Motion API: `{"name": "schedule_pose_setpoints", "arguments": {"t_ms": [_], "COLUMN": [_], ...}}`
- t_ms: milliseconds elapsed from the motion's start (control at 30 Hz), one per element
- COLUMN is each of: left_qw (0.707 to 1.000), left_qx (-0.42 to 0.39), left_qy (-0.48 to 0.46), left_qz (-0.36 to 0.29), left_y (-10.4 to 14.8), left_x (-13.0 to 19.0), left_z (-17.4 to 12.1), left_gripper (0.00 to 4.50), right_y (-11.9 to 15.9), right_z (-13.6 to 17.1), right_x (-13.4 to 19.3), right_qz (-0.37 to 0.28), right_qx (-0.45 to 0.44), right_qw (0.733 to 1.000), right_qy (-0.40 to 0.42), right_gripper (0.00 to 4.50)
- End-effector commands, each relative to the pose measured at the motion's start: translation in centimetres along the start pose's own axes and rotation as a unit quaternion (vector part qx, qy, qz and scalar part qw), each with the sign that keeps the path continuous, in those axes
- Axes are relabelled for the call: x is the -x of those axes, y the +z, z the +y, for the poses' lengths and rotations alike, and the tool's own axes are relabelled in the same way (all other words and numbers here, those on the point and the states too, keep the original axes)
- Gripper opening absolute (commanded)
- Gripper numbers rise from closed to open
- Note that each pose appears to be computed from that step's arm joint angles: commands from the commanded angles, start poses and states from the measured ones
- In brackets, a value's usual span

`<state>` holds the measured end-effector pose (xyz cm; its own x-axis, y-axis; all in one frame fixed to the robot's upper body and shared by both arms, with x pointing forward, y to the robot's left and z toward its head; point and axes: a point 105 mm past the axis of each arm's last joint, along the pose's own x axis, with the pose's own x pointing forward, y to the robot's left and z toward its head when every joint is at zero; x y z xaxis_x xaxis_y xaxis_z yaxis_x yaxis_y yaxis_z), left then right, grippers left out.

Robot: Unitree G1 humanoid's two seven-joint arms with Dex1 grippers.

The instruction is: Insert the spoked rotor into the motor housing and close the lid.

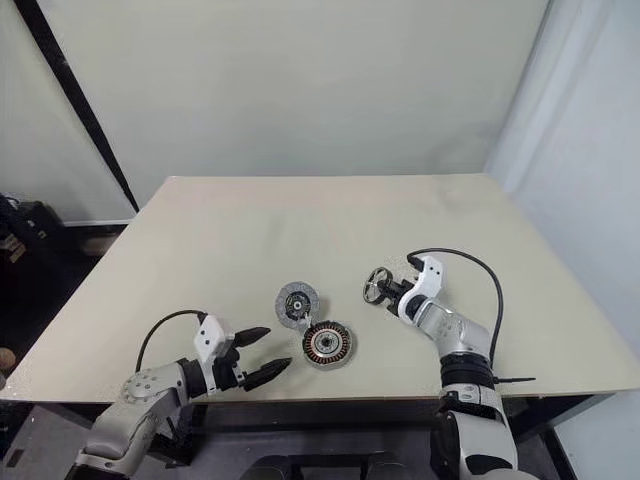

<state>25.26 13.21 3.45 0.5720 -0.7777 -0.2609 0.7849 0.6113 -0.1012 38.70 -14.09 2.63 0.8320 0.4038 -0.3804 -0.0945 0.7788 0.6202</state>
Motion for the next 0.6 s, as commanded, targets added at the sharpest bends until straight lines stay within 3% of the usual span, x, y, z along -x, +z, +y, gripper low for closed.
{"name": "schedule_pose_setpoints", "arguments": {"t_ms": [33,333,600], "left_qw": [1.000,1.000,1.000], "left_qx": [-0.022,-0.023,-0.018], "left_qy": [-0.009,-0.009,-0.014], "left_qz": [-0.018,-0.017,-0.015], "left_y": [1.3,1.4,1.1], "left_x": [-0.3,-0.1,-0.2], "left_z": [-0.2,-0.1,-0.1], "left_gripper": [4.50,4.50,4.50], "right_y": [1.0,1.6,-1.9], "right_z": [-1.2,4.0,9.0], "right_x": [0.7,2.7,5.6], "right_qz": [-0.019,-0.006,0.065], "right_qx": [0.006,-0.006,-0.005], "right_qw": [0.999,0.996,0.981], "right_qy": [-0.029,0.092,0.183], "right_gripper": [0.44,0.44,0.44]}}
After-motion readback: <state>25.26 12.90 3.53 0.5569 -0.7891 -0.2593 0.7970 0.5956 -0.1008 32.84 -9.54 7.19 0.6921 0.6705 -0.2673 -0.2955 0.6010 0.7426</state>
